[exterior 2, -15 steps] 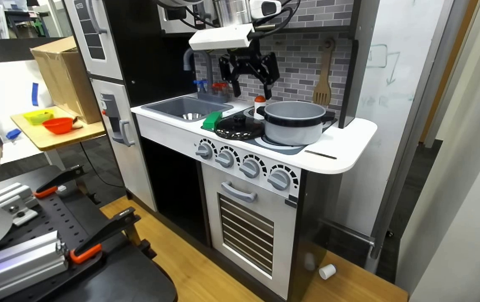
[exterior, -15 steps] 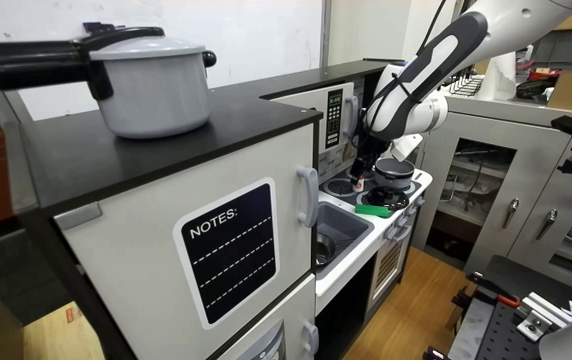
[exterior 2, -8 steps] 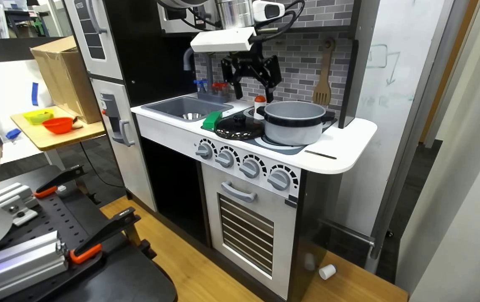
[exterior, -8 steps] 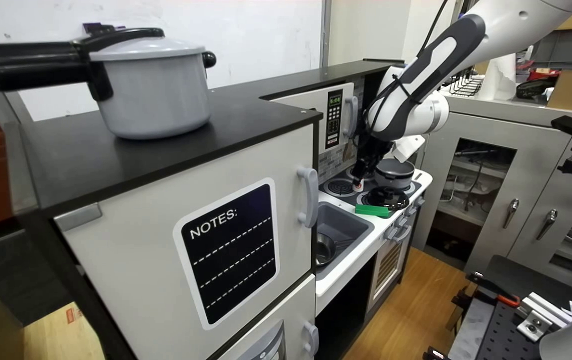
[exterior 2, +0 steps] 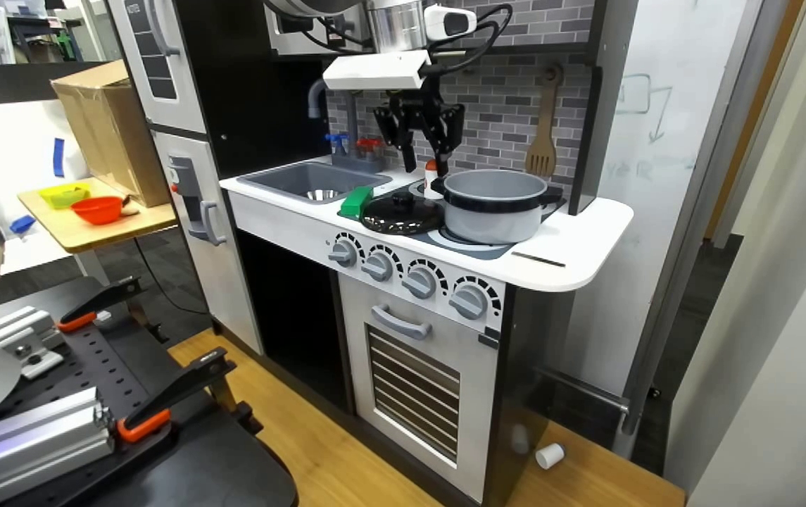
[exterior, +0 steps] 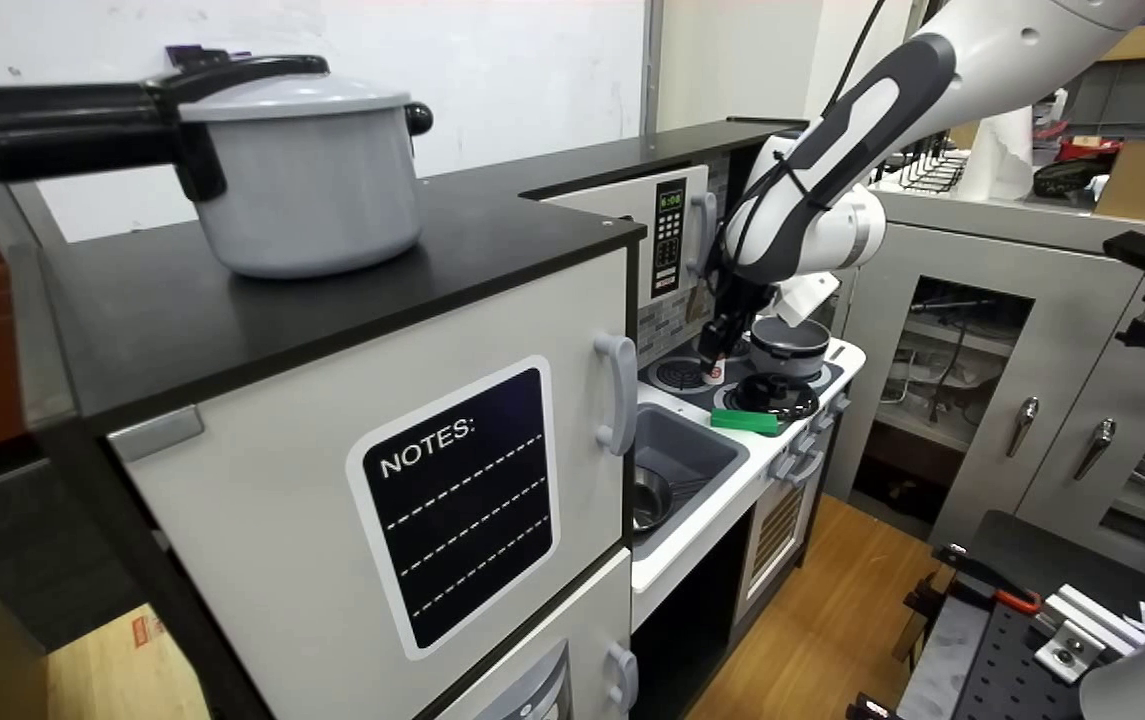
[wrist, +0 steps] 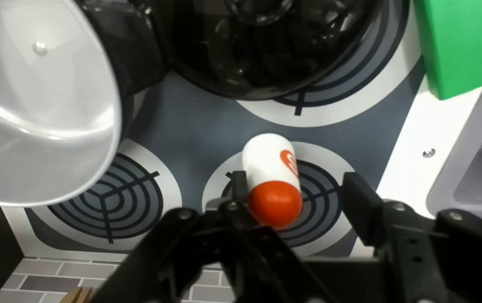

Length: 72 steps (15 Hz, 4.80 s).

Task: Pick up and put down the green block then put the salt cellar inside the pot and the green block in the sink

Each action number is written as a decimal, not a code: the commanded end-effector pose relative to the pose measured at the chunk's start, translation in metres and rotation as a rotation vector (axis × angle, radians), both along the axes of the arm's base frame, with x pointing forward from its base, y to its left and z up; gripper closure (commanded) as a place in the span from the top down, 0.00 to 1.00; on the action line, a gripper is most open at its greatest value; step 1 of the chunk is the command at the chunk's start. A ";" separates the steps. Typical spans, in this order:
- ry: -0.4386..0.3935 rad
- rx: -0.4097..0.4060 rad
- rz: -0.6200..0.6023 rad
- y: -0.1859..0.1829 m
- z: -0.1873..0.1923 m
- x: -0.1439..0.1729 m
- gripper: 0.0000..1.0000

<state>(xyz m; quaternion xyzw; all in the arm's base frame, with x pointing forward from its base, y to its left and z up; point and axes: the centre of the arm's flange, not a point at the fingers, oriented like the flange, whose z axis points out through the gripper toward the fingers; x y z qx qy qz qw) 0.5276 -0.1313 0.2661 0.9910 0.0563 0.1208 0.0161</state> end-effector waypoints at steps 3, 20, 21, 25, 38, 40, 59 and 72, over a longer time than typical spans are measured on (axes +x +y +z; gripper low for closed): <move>-0.016 0.018 0.015 -0.004 -0.003 0.010 0.21; 0.050 0.009 0.081 0.004 0.042 -0.049 0.08; 0.051 0.007 0.082 0.002 0.046 -0.054 0.08; 0.041 -0.009 0.075 -0.007 0.061 -0.067 0.08; 0.017 -0.106 -0.021 -0.035 0.087 -0.065 0.08; 0.014 -0.108 -0.057 -0.037 0.088 -0.065 0.08; 0.010 -0.050 -0.371 -0.127 0.105 -0.086 0.08; 0.052 -0.063 -0.299 -0.111 0.083 -0.043 0.08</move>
